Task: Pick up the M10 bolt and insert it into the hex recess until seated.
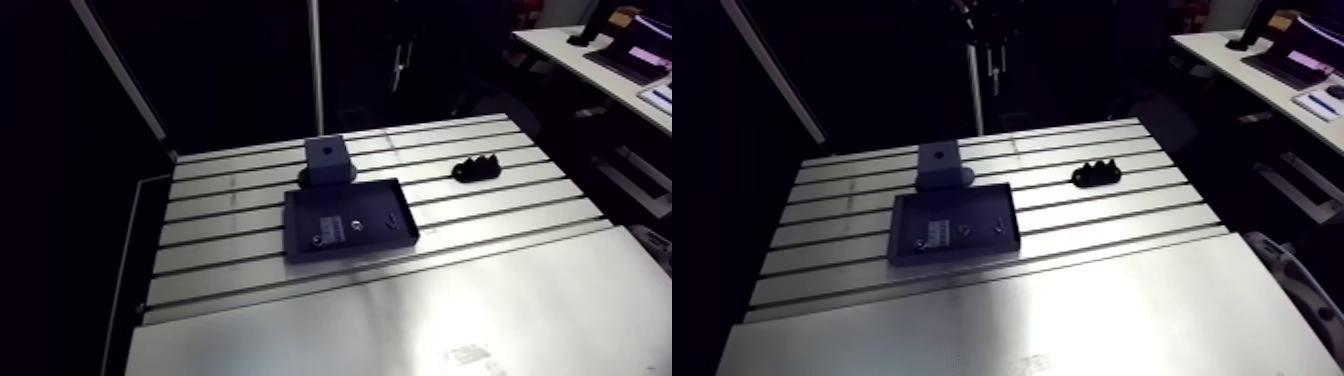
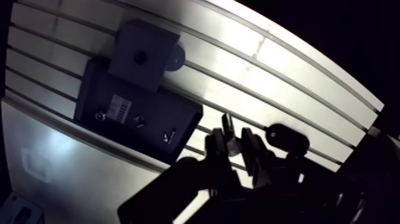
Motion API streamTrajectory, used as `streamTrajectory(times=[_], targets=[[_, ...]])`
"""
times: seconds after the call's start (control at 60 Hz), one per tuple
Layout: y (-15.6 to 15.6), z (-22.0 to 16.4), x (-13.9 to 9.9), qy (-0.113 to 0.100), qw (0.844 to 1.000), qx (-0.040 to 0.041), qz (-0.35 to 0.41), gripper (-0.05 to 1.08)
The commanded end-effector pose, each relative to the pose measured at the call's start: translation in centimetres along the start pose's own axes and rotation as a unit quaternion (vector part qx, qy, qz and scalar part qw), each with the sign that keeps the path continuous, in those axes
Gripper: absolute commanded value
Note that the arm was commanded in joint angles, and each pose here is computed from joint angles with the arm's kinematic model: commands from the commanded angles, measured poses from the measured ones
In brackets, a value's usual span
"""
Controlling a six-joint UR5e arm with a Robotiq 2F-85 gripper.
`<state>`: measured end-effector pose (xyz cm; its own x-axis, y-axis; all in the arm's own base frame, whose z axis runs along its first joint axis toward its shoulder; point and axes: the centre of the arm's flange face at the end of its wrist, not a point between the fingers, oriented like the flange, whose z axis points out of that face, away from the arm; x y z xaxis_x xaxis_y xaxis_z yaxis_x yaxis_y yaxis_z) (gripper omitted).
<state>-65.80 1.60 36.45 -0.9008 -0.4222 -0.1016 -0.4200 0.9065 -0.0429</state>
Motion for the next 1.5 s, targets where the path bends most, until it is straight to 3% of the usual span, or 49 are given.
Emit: streamTrajectory(times=[0.017,0.167,0.317,0.4,0.45,0.5,0.617,0.983,1.367,1.5], targets=[[-2.0,-0.1,1.0,-0.005,1.000,-0.0003,-0.018,0.78],[-3.5,0.6,1.9,-0.019,0.999,0.0058,-0.031,0.78],[-4.9,0.9,2.6,-0.024,0.999,0.0038,-0.039,0.78],[-5.7,1.6,3.3,-0.035,0.998,-0.0050,-0.049,0.78],[-6.5,1.8,3.8,-0.042,0.998,-0.0148,-0.054,0.78],[-7.2,1.9,4.3,-0.044,0.997,-0.0175,-0.057,0.78],[-7.4,2.3,4.7,-0.051,0.997,-0.0140,-0.057,0.78],[-9.6,3.6,6.4,-0.056,0.996,-0.0138,-0.068,0.78],[-10.4,5.1,6.7,-0.064,0.996,-0.0078,-0.069,0.78],[-10.3,5.1,7.0,-0.050,0.996,-0.0152,-0.068,0.78]])
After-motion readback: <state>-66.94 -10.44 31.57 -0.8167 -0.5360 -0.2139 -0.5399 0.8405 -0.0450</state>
